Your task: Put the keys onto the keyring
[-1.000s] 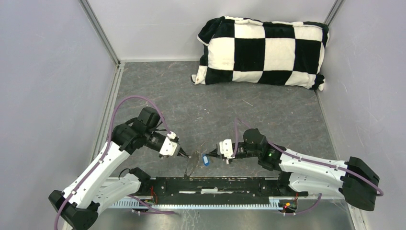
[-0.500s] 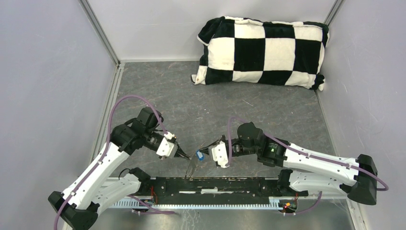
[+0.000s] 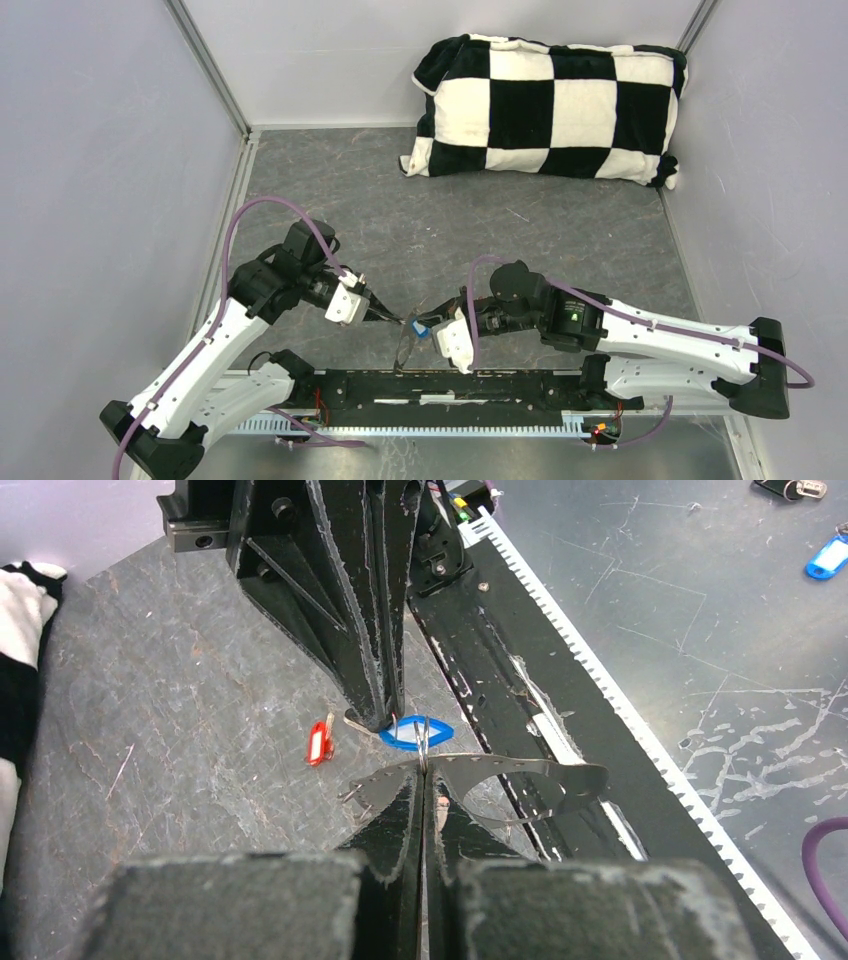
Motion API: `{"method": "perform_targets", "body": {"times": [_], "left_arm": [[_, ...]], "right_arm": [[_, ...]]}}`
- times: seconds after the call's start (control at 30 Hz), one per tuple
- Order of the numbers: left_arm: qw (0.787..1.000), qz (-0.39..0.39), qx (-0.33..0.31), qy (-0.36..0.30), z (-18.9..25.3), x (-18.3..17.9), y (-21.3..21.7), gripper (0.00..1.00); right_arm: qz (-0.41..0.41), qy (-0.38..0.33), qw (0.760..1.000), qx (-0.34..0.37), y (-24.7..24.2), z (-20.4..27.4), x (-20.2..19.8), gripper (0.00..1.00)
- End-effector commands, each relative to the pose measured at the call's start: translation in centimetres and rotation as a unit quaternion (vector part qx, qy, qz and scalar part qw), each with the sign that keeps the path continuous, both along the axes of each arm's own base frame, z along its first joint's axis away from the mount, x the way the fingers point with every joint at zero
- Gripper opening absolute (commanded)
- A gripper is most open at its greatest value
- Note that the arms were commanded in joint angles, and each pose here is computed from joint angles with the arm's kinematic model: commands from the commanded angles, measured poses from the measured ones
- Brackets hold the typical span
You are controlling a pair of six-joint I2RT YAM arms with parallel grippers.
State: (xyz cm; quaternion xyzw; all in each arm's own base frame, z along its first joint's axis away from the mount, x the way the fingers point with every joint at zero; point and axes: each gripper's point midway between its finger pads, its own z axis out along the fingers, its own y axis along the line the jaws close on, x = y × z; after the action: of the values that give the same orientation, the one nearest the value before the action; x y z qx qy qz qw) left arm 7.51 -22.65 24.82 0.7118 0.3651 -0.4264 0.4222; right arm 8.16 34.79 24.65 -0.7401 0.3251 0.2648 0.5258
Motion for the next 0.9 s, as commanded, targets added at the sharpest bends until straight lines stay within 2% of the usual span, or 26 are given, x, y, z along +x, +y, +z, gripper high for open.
{"method": "perform_targets", "body": {"times": [0.0,0.87], "left_arm": [[1.0,-0.008,-0.022,0.002,1.3,-0.3,-0.3,0.02],[1.0,-0.005,-0.01,-0.001,0.8,-0.1,-0.1,0.02]], "right_arm": [[-0.011,-0.037,0.998,0.044,0.3,3.8,0.4,0.0],[0.001,-0.086,0.996,0.034,1.4,4.7,-1.3,0.0]]}}
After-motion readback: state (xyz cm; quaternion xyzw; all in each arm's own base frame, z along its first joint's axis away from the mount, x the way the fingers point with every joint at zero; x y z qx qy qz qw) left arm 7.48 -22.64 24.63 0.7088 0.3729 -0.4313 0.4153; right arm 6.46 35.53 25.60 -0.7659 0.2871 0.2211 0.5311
